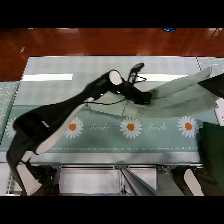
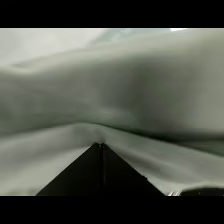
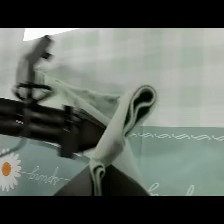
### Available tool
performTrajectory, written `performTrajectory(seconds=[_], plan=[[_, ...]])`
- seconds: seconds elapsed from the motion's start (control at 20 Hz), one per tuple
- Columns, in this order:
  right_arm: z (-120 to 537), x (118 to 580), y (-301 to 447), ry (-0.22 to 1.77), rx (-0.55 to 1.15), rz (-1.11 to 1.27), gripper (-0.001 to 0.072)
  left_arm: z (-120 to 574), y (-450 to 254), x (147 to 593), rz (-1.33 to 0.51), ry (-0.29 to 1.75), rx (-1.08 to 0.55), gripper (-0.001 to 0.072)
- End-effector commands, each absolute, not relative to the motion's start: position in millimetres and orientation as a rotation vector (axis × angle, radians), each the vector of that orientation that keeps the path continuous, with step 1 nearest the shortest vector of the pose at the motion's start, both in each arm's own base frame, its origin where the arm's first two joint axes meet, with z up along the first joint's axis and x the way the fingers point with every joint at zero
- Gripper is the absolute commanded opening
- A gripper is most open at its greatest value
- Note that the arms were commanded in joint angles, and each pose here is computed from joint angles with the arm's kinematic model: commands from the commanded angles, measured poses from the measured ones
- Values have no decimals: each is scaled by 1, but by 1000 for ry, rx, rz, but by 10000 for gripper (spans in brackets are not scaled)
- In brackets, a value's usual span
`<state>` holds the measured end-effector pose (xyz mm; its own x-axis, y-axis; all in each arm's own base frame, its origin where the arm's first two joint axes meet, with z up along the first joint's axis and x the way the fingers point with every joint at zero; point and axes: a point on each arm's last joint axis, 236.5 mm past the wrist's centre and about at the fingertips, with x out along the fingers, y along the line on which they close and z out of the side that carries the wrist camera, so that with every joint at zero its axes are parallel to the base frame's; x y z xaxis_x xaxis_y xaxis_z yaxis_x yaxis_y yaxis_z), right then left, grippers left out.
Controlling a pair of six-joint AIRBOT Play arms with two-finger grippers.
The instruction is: Fold the shirts.
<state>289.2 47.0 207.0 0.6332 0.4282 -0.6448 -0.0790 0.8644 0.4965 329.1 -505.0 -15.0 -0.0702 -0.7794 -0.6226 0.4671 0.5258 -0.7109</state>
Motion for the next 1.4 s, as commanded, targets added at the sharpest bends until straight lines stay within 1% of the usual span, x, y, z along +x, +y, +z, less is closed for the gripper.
performTrajectory(seconds=[0.0, 0.15, 0.25, 0.35, 0.5, 0.6, 0.7, 0.8, 0.9, 1.0, 1.1, 1.2, 1.35], plan=[[212, 286, 52, 831, 471, 312, 31, -44, -550, 282, -1102, 1390, -279, 16], [212, 286, 52, 832, 475, 310, 31, -43, -560, 267, -1140, 1403, -254, 17], [211, 286, 51, 834, 476, 306, 31, -29, -550, 286, -1129, 1378, -276, 17], [211, 286, 51, 834, 485, 302, 31, -5, -522, 318, -1117, 1345, -292, 18], [216, 292, 51, 806, 510, 294, 31, 30, -452, 369, -1019, 1282, -273, 18], [220, 301, 59, 797, 560, 344, 31, 39, -381, 397, -850, 1212, -186, 18], [218, 317, 79, 803, 593, 416, 31, 57, -309, 405, -703, 1124, -155, 18], [207, 339, 116, 825, 604, 494, 31, 81, -248, 393, -599, 1029, -196, 18], [193, 363, 170, 837, 618, 580, 31, 103, -197, 365, -520, 937, -245, 19], [170, 384, 225, 861, 650, 636, 31, 115, -166, 333, -480, 872, -263, 19], [137, 398, 269, 930, 667, 668, 31, 122, -145, 302, -452, 808, -278, 19], [102, 407, 305, 1014, 659, 700, 31, 124, -134, 279, -427, 764, -310, 19], [66, 417, 338, 1095, 645, 721, 31, 121, -126, 263, -401, 740, -353, 19]])
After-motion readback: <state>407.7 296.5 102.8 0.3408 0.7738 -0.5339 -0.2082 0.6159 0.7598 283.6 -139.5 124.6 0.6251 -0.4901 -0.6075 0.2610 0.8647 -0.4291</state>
